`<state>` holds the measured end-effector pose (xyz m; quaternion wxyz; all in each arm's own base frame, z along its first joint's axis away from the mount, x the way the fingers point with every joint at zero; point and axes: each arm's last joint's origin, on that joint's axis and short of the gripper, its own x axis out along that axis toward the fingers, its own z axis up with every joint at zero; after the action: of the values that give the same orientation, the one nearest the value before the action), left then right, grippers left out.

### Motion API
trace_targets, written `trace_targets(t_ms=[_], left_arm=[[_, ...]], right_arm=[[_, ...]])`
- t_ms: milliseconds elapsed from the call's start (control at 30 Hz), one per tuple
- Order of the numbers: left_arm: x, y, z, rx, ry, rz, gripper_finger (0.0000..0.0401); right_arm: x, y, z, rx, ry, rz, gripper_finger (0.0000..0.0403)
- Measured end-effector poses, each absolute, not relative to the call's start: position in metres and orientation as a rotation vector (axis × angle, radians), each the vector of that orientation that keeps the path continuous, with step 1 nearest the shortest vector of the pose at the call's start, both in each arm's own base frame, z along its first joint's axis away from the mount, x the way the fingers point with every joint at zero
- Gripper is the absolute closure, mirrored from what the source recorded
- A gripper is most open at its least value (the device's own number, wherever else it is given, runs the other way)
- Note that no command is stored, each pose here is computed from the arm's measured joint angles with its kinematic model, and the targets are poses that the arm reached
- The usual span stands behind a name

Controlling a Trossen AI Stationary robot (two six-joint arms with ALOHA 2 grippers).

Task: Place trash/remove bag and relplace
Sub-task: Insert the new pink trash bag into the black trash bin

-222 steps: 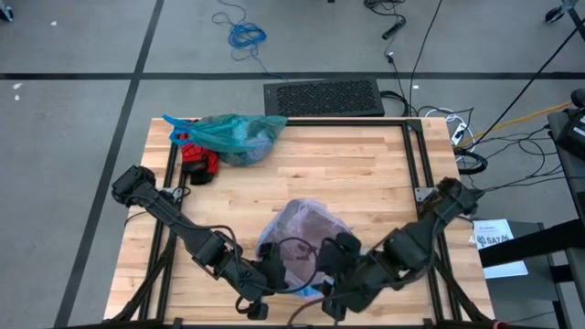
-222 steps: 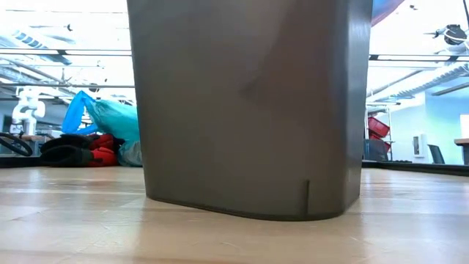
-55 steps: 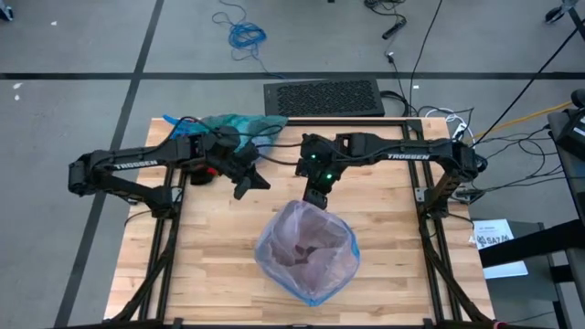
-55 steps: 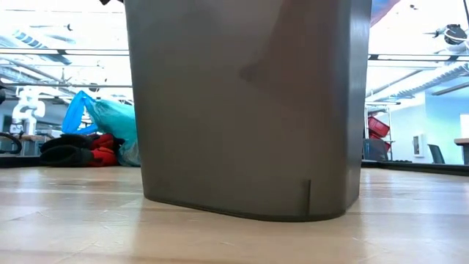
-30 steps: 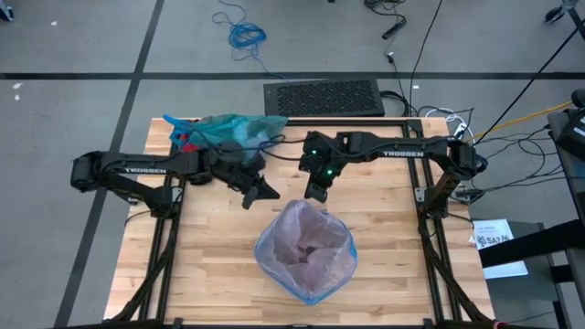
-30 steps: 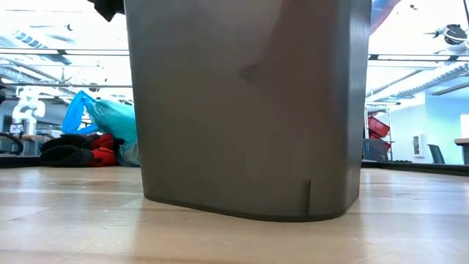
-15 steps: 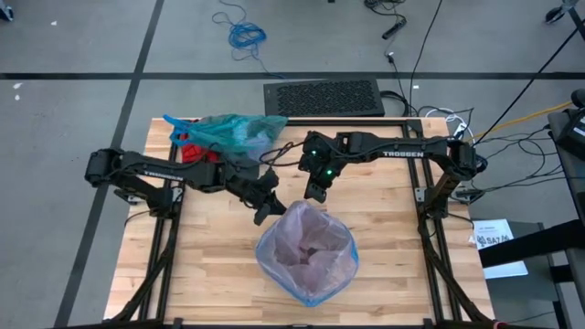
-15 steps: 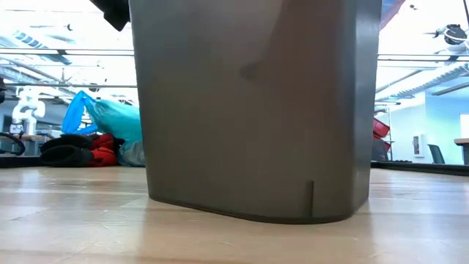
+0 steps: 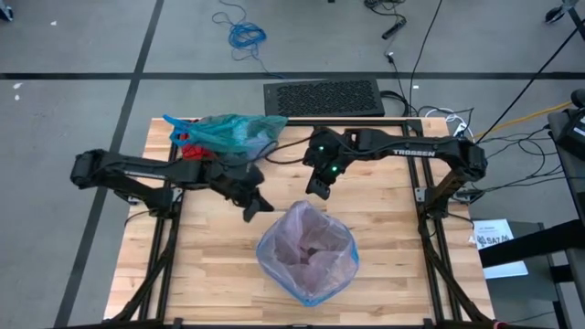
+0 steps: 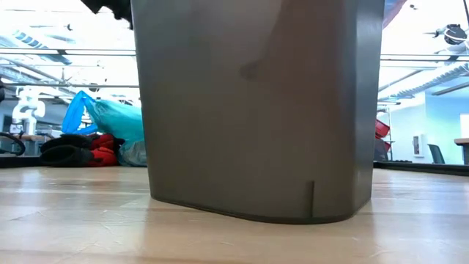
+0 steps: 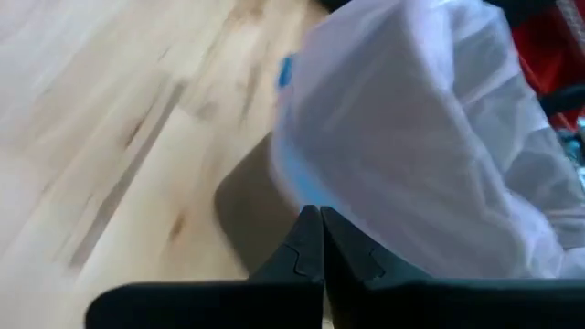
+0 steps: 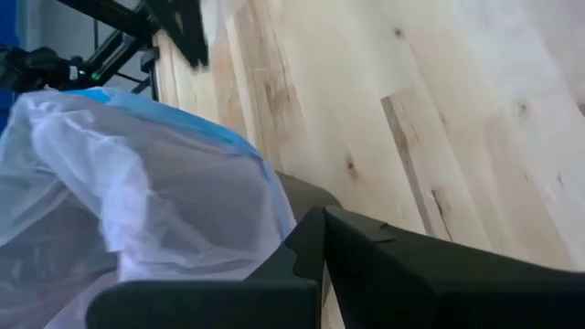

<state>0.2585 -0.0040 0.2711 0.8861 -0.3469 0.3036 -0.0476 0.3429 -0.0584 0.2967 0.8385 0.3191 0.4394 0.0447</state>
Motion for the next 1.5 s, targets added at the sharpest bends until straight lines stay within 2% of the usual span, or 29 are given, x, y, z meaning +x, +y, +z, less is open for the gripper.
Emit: trace_targets(t_ms=[67, 267, 833, 1100, 1233, 1367, 1500], left_arm=[[0.248, -0.008, 0.276, -0.757, 0.650, -0.085, 0.0401], [0.237, -0.035, 0.295, -0.793, 0.586, -0.196, 0.0401], [0.264, -0.071, 0.236, -0.666, 0.865, -0.130, 0.0401], [0.228, -0.064, 0.260, -0.707, 0.910, -0.093, 0.0401], [0.211, -0.065, 0.281, -0.751, 0.820, -0.138, 0.0401], [0.210, -0.069, 0.290, -0.749, 0.740, -0.172, 0.0401], [0.217, -0.074, 0.281, -0.710, 0.779, -0.162, 0.0401]], right_arm=[[0.341, -0.058, 0.300, 0.671, 0.920, 0.095, 0.0403], [0.338, -0.058, 0.303, 0.670, 0.918, 0.093, 0.0403], [0.338, -0.057, 0.303, 0.673, 0.922, 0.096, 0.0403], [0.330, -0.058, 0.312, 0.634, 0.904, 0.028, 0.0403], [0.320, -0.060, 0.322, 0.608, 0.881, -0.023, 0.0403], [0.310, -0.060, 0.332, 0.604, 0.858, -0.060, 0.0403], [0.302, -0.059, 0.340, 0.621, 0.844, -0.091, 0.0403]])
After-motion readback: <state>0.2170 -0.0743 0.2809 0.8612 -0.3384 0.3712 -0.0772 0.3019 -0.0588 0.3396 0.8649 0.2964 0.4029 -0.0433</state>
